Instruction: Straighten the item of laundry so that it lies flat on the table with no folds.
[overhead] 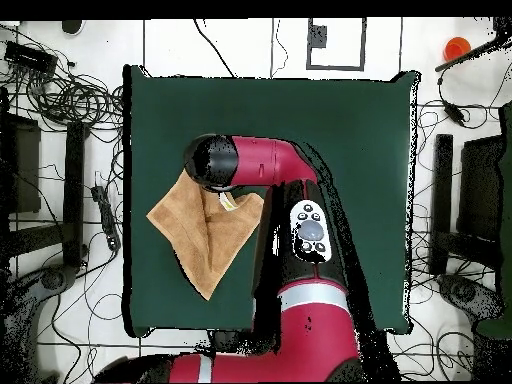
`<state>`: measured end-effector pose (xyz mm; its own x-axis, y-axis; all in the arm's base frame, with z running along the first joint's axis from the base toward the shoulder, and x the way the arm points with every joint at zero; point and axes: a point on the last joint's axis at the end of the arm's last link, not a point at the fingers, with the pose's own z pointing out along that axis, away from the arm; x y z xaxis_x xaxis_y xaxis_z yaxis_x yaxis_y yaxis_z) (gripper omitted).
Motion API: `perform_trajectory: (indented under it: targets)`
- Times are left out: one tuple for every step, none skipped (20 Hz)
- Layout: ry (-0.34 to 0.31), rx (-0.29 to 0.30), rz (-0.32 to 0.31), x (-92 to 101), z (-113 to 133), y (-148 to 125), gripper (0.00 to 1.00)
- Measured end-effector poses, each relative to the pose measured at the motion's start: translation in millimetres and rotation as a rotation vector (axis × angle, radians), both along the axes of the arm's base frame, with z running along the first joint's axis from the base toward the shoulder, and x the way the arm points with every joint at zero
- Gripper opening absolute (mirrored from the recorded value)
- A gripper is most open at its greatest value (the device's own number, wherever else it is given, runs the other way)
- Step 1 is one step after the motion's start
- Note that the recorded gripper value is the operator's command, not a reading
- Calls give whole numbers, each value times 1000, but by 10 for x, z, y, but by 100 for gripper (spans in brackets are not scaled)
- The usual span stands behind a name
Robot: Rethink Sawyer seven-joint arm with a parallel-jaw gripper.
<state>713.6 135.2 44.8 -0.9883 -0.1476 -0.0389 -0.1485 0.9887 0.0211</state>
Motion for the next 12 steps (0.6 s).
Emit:
perform_trajectory:
  targets:
    - [0, 0, -1, 2, 0, -13, 100]
    - [0, 0, -3, 3, -1, -25, 100]
    - [0, -1, -4, 5, -1, -33, 100]
    - [0, -1, -6, 8, -1, -50, 100]
    - [0, -1, -7, 9, -1, -59, 100]
    - [0, -1, -7, 10, -1, -63, 100]
    - [0, -1, -8, 10, -2, -68, 100]
    - [0, -1, -8, 10, -2, -68, 100]
    - [0, -1, -8, 9, -4, -68, 100]
    - [1, -1, -8, 8, -6, -68, 100]
    - [1, -1, -8, 8, -8, -68, 100]
    - [1, -1, -8, 6, -10, -68, 100]
